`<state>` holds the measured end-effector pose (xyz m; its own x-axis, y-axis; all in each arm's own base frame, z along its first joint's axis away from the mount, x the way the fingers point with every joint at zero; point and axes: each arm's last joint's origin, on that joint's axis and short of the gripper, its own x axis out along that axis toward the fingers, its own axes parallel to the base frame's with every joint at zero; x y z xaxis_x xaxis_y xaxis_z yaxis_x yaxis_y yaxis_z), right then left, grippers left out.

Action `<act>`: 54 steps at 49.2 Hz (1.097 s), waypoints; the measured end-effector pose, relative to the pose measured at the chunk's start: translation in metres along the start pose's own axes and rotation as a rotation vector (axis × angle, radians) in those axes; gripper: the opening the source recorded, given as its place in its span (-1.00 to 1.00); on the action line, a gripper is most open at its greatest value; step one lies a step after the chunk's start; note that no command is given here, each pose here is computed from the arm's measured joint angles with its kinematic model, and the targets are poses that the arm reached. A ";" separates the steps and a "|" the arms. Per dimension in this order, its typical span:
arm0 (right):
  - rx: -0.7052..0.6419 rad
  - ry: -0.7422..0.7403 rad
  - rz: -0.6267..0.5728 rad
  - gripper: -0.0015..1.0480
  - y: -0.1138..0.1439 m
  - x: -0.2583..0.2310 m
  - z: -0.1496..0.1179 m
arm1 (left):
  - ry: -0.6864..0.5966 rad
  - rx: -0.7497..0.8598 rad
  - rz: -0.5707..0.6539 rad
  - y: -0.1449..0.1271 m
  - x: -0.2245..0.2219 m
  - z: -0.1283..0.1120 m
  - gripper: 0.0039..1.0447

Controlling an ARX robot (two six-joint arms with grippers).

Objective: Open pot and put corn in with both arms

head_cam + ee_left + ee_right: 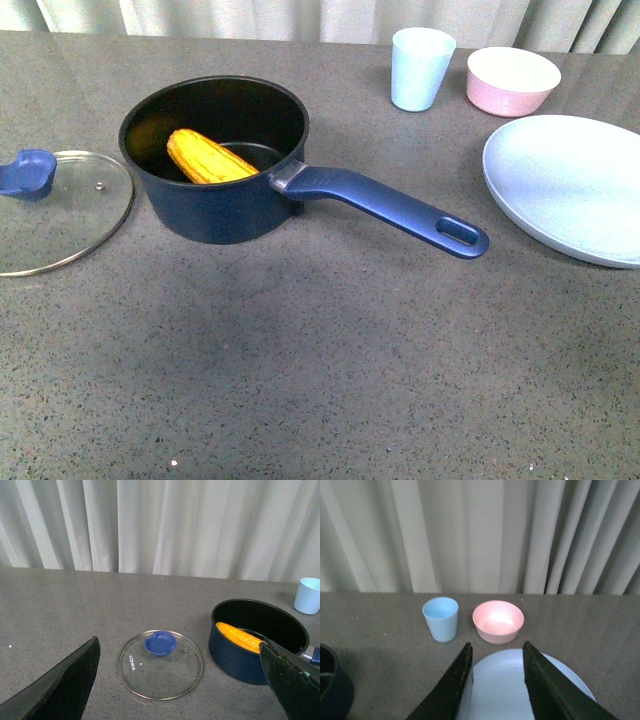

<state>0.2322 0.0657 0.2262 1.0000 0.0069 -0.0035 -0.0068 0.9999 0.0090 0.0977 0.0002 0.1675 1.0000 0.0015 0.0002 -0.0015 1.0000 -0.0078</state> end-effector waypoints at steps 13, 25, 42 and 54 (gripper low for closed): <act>-0.008 0.004 0.002 -0.96 -0.034 -0.043 -0.028 | 0.000 0.000 0.000 0.000 0.000 0.000 0.84; -0.007 0.008 0.001 -0.96 -0.049 -0.068 -0.042 | 0.000 0.000 0.000 0.000 0.000 0.000 0.84; -0.006 0.005 -0.007 -0.96 -0.065 -0.090 -0.051 | 0.000 0.000 0.000 0.000 0.000 0.000 0.84; -0.006 -0.017 -0.006 -0.96 -0.065 -0.098 -0.055 | 0.000 0.000 0.000 0.000 0.000 0.000 0.84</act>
<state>0.1341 0.0002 0.1714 0.9999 0.0008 0.0139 -0.0008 1.0000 0.0029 0.0977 0.0002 0.1675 1.0000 0.0019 0.0002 -0.0019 1.0000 -0.0078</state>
